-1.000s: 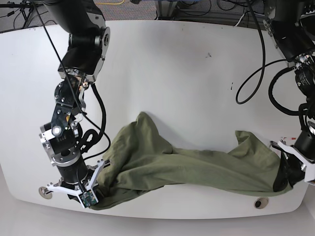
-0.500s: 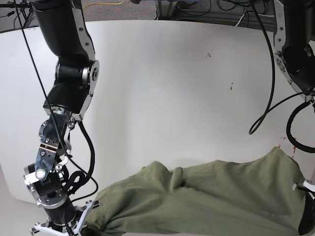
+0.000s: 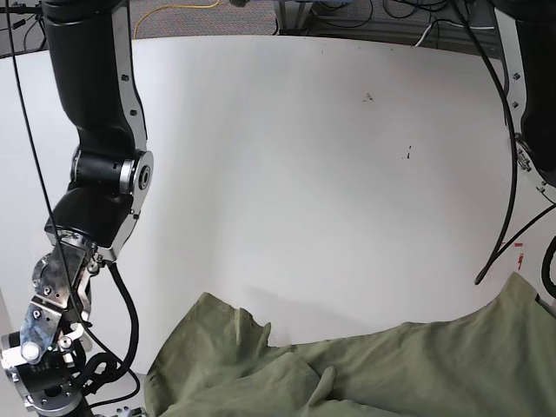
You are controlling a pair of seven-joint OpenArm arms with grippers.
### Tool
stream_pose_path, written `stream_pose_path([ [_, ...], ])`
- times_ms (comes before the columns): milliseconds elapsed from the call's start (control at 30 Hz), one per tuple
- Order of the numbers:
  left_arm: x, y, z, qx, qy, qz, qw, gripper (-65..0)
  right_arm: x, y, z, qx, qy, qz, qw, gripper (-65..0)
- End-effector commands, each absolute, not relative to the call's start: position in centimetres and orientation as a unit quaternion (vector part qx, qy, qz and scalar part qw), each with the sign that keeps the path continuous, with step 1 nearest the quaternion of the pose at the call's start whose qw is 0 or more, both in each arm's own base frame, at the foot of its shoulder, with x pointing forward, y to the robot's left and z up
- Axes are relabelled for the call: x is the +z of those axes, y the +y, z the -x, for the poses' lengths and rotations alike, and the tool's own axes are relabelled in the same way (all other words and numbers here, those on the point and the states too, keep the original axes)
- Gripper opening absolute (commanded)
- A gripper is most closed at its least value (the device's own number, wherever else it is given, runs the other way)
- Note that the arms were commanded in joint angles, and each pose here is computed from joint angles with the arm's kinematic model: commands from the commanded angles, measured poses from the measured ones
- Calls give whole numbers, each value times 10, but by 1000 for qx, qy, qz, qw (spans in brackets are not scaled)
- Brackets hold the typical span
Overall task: Fold the T-shirt properly
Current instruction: 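Lift the shirt with both grippers and stretch it apart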
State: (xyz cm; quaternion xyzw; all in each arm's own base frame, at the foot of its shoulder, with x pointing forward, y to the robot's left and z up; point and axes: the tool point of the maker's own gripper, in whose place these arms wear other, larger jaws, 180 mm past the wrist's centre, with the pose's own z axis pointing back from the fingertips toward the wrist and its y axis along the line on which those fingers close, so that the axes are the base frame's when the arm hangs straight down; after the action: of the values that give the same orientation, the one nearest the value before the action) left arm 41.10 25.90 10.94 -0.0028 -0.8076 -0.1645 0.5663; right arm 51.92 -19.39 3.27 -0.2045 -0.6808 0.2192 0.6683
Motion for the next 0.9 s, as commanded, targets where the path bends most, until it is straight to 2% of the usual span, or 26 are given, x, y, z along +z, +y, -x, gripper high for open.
stream_pose_path([
  [0,121,258,-406,-174,-813,-6,555,-650,53,-207,-509,205,-688,229,657,-648],
  [233,78,253,-416,-181,-777,4,603,-650,-4,-206,-491,228,-652,241,682,-648],
  [400,43,245,-417,-188,-754,41,629,-650,-58,-207,-467,235,-626,236,705,-648],
  [867,-87,237,-382,-187,-656,92,725,-650,-200,-230,-387,213,-517,210,802,-648],
])
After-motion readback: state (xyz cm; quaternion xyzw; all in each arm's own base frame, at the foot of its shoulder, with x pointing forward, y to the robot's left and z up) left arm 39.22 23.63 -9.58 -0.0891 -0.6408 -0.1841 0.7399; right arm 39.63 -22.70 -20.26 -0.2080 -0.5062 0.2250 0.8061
